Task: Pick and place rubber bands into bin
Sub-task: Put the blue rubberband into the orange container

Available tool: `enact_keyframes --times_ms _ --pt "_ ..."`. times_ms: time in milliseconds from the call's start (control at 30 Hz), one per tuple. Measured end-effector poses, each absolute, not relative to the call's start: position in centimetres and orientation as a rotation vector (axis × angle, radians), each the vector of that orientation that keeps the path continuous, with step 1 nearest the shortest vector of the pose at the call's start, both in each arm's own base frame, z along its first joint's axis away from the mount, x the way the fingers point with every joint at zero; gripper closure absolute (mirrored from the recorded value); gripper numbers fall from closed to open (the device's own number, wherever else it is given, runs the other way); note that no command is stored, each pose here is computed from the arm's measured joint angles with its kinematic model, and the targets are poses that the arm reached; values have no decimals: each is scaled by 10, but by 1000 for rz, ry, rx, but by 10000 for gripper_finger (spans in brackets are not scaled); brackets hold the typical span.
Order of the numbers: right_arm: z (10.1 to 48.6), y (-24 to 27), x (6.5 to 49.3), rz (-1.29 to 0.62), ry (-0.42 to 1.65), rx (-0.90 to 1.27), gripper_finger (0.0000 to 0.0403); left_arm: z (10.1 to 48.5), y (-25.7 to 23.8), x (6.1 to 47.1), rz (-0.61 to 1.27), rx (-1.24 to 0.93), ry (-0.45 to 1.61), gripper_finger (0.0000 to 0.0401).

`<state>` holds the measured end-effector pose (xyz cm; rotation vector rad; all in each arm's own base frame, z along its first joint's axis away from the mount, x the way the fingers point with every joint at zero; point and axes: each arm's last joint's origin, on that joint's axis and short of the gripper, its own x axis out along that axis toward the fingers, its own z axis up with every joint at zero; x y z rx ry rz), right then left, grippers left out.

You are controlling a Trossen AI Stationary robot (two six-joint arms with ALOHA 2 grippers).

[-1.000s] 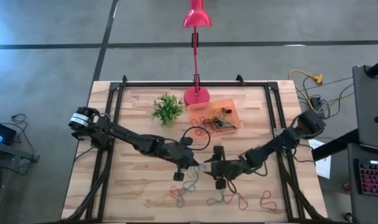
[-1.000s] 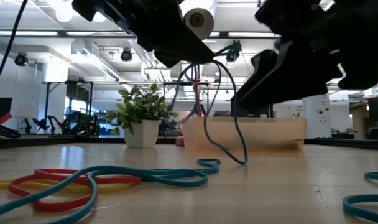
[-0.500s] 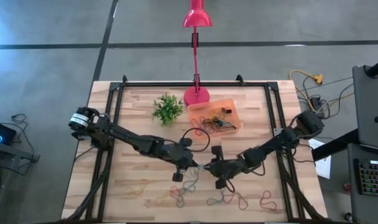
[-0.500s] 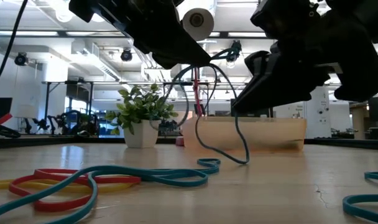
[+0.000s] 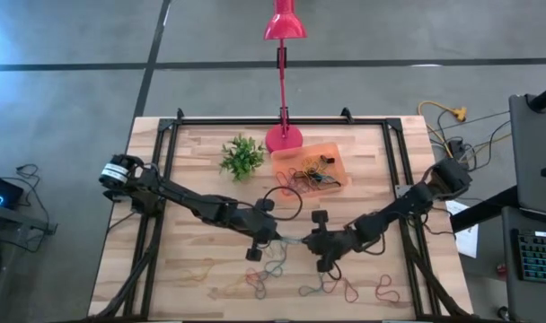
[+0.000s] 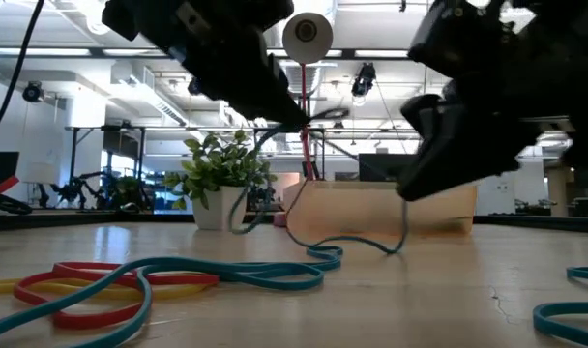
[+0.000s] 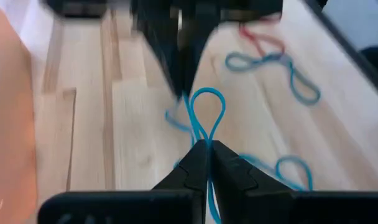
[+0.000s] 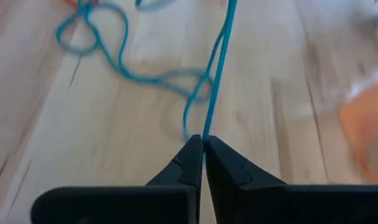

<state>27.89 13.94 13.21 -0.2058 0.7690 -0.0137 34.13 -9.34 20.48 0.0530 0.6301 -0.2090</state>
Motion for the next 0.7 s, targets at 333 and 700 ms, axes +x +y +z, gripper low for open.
enact_keyframes --times_ms 333,700 --pt "154 146 248 -37 859 -146 395 191 -91 333 -195 33 698 401" --pt "165 151 240 -46 819 -160 395 195 -93 337 -203 -6 599 391"
